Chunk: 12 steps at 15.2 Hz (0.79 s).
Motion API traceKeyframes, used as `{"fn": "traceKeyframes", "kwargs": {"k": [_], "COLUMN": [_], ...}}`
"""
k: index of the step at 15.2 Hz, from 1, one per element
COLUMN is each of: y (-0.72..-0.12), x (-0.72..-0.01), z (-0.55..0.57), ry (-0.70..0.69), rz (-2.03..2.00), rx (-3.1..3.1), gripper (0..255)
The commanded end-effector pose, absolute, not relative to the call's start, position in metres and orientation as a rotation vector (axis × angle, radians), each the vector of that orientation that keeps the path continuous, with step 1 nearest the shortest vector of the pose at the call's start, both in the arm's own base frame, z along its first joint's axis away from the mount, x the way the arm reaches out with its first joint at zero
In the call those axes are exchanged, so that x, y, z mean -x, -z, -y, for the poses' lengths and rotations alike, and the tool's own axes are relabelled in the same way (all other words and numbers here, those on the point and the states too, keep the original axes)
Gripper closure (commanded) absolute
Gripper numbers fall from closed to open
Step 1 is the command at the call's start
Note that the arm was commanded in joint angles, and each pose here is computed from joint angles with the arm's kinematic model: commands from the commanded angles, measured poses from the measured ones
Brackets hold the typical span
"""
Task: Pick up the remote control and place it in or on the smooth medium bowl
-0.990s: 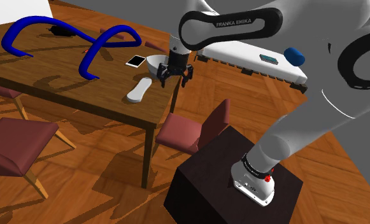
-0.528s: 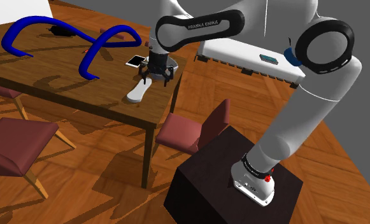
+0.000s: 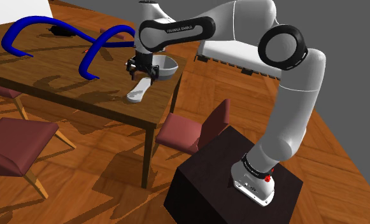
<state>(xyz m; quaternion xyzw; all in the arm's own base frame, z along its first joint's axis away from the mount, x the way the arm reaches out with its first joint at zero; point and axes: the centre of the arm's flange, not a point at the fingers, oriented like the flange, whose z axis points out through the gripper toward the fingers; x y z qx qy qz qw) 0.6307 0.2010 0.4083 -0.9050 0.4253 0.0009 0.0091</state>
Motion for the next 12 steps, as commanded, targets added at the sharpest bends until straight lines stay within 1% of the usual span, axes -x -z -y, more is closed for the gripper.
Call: {"fn": "traceKeyframes", "kwargs": {"k": [1,7,12], "y": [-0.399,-0.369,-0.369], "x": [-0.636,-0.636,-0.636], "z": [-0.203,-0.203,-0.203], "ry": [0.0,0.0,0.0], "rz": [-1.347,-1.347,-1.347], "rx": [2.818,2.818,2.818], "gripper": [0,0,0]}}
